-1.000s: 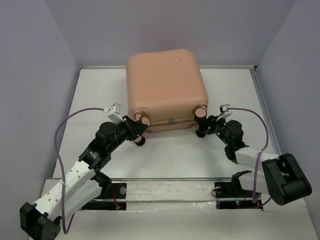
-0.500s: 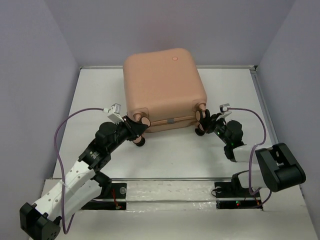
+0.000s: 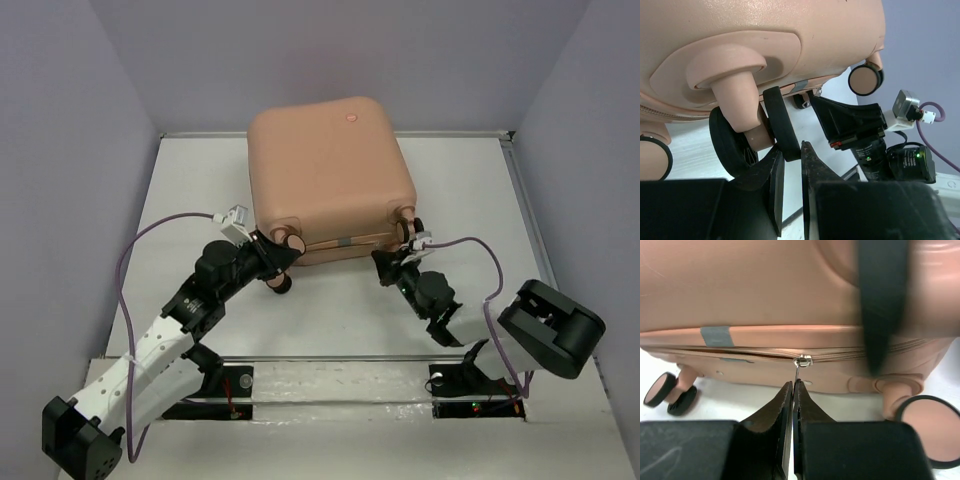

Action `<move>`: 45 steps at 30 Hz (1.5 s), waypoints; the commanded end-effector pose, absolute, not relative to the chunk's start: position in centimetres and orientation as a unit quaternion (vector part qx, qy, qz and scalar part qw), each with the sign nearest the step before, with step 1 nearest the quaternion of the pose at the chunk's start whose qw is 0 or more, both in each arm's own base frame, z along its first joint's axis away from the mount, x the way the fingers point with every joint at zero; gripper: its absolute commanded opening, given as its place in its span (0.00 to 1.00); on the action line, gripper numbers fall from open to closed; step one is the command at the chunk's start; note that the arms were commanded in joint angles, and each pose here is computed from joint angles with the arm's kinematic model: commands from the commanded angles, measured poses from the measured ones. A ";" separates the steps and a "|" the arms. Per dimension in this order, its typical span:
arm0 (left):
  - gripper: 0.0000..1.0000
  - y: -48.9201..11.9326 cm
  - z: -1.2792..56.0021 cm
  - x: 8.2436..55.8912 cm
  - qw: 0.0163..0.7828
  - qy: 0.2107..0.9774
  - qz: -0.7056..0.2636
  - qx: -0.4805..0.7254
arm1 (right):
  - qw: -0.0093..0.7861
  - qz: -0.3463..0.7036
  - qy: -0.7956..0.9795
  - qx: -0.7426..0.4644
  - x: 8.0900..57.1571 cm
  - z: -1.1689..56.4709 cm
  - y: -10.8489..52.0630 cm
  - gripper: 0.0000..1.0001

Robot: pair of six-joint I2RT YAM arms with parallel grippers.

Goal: Pack the luggage

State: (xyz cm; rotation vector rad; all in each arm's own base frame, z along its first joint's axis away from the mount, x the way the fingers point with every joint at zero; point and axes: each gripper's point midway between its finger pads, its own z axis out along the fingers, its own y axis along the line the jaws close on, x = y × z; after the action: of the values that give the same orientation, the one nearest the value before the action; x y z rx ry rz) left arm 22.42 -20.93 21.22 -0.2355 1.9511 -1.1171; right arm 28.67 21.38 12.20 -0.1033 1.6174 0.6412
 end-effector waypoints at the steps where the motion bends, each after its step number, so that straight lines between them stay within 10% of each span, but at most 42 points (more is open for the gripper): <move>1: 0.06 -23.8 34.4 21.2 0.504 0.638 -0.582 -0.006 | 0.683 0.318 0.657 -0.036 26.5 15.7 25.3 0.07; 23: 0.06 -24.3 35.9 21.3 0.510 0.625 -0.591 0.002 | 0.572 0.461 0.637 -0.235 14.9 15.4 48.4 0.07; 43: 0.06 -24.8 37.4 19.8 0.474 0.615 -0.629 0.006 | 0.596 0.536 0.566 -0.194 12.9 19.6 53.6 0.07; 45: 0.06 -24.5 37.4 19.7 0.478 0.614 -0.628 0.004 | 0.587 0.536 0.576 -0.189 12.5 18.9 53.2 0.29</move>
State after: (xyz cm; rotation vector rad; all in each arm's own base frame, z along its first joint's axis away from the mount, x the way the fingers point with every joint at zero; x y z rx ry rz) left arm 21.93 -22.77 21.75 -0.2177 2.0256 -1.1977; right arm 24.22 45.99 12.48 -0.2754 1.5460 0.7195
